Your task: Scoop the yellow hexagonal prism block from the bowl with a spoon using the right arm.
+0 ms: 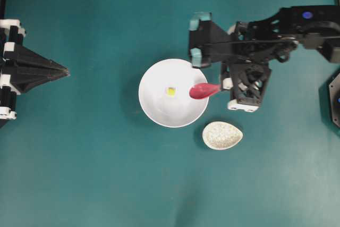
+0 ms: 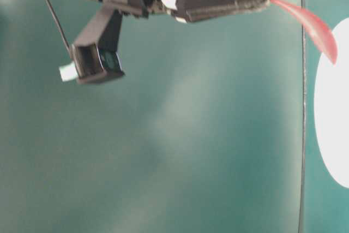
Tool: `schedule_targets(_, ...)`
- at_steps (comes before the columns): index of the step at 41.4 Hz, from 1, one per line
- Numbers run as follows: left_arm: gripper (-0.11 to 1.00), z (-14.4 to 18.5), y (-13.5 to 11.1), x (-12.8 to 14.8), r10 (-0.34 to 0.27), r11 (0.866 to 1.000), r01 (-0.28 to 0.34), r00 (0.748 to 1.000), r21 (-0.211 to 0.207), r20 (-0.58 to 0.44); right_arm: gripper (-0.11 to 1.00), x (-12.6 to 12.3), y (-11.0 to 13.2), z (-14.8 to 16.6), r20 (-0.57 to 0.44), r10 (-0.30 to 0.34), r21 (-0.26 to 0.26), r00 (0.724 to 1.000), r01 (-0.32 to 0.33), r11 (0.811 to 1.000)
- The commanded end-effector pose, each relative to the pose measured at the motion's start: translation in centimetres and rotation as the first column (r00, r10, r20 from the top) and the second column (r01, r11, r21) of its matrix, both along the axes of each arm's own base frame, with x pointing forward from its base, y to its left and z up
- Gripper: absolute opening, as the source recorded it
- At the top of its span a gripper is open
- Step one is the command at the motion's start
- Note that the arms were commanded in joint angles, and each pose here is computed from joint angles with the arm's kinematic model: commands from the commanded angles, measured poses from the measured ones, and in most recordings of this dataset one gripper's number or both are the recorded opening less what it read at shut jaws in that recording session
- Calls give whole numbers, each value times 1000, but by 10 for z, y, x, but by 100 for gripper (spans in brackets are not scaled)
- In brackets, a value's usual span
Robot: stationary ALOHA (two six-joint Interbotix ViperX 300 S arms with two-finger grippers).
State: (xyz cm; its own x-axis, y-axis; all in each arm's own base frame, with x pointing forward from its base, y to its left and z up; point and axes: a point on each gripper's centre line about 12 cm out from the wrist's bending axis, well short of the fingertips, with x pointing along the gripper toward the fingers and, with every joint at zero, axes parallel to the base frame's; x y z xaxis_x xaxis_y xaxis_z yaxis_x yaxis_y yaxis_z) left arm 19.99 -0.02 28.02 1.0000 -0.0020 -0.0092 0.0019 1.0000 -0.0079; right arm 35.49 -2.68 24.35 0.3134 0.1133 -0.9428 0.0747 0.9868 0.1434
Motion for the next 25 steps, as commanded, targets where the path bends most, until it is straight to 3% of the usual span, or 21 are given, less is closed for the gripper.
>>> schedule_targets(1,0,10,0,3,-2,1000,2,1000,1,26,25,8,-2,16,31,3,-13,1000,-3,1000)
schedule_targets(25,0,9,0,3,-2,1000,2,1000,1,21,25,26,-6,-15,-36,3,-14,999,-3,1000)
